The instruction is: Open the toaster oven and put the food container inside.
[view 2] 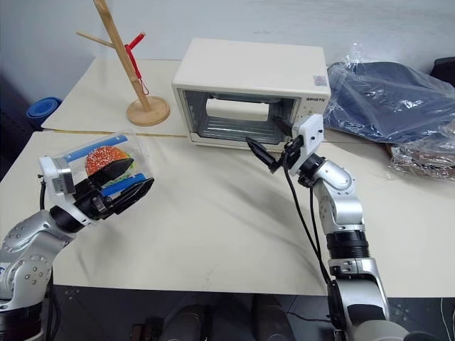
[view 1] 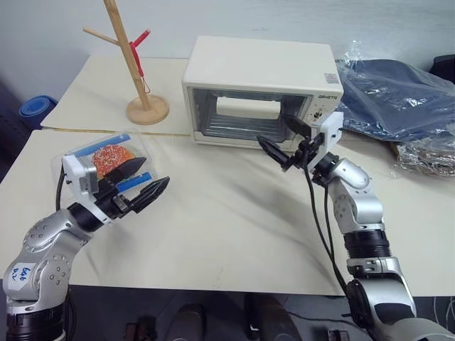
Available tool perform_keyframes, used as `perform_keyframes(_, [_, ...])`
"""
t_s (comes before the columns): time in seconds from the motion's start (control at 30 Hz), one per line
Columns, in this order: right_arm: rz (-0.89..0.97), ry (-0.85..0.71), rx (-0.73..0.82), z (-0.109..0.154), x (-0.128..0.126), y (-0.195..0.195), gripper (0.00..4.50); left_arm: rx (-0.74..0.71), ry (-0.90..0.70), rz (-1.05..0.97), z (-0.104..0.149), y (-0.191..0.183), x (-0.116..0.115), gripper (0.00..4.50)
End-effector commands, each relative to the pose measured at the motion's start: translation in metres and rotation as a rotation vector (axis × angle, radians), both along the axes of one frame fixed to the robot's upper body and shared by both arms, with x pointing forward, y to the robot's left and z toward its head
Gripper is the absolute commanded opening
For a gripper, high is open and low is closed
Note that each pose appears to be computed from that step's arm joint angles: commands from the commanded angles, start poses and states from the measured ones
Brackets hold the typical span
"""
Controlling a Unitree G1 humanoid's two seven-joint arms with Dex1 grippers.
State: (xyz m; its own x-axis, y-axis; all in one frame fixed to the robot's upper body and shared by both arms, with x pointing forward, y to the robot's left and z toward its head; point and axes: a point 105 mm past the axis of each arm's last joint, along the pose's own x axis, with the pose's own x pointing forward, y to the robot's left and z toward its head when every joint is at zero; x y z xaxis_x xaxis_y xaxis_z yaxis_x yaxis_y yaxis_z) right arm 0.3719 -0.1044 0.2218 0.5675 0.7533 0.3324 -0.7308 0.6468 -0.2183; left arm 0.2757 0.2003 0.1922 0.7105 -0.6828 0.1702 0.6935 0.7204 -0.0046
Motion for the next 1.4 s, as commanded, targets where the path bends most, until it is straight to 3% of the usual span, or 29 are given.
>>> perform_keyframes(0.03, [0.098, -0.107, -0.005, 0.017, -0.02, 0.013, 4.48, 0.021, -0.046, -0.006, 0.008, -0.002, -0.003, 4.5])
perform_keyframes(0.27, [0.216, -0.129, -0.155, -0.017, -0.052, 0.022, 4.48, 0.019, -0.054, -0.003, 0.013, 0.001, 0.008, 4.5])
perform_keyframes(0.37, [0.225, -0.101, -0.246, -0.045, -0.062, 0.018, 4.5, -0.023, -0.091, 0.01, 0.033, 0.003, 0.03, 3.93])
perform_keyframes(0.47, [0.204, -0.1, -0.247, -0.047, -0.06, 0.015, 4.5, -0.075, -0.104, 0.03, 0.056, -0.003, 0.058, 3.05])
perform_keyframes(0.6, [0.175, -0.103, -0.258, -0.049, -0.057, 0.012, 4.5, -0.009, -0.113, 0.007, 0.071, -0.024, 0.087, 1.8])
perform_keyframes(0.8, [0.112, -0.109, -0.259, -0.049, -0.055, 0.003, 4.5, 0.256, -0.057, -0.077, 0.039, -0.042, 0.11, 0.02])
perform_keyframes(1.0, [-0.063, -0.074, -0.244, -0.063, -0.064, -0.036, 4.5, 0.302, -0.049, -0.199, 0.026, -0.059, 0.101, 0.02])
perform_keyframes(1.23, [-0.219, 0.027, -0.274, -0.089, -0.107, -0.091, 4.5, 0.466, 0.004, -0.232, -0.016, -0.072, 0.086, 0.02])
perform_keyframes(1.4, [-0.246, 0.025, -0.286, -0.086, -0.111, -0.104, 4.5, 0.502, 0.026, -0.185, -0.04, -0.079, 0.085, 0.02])
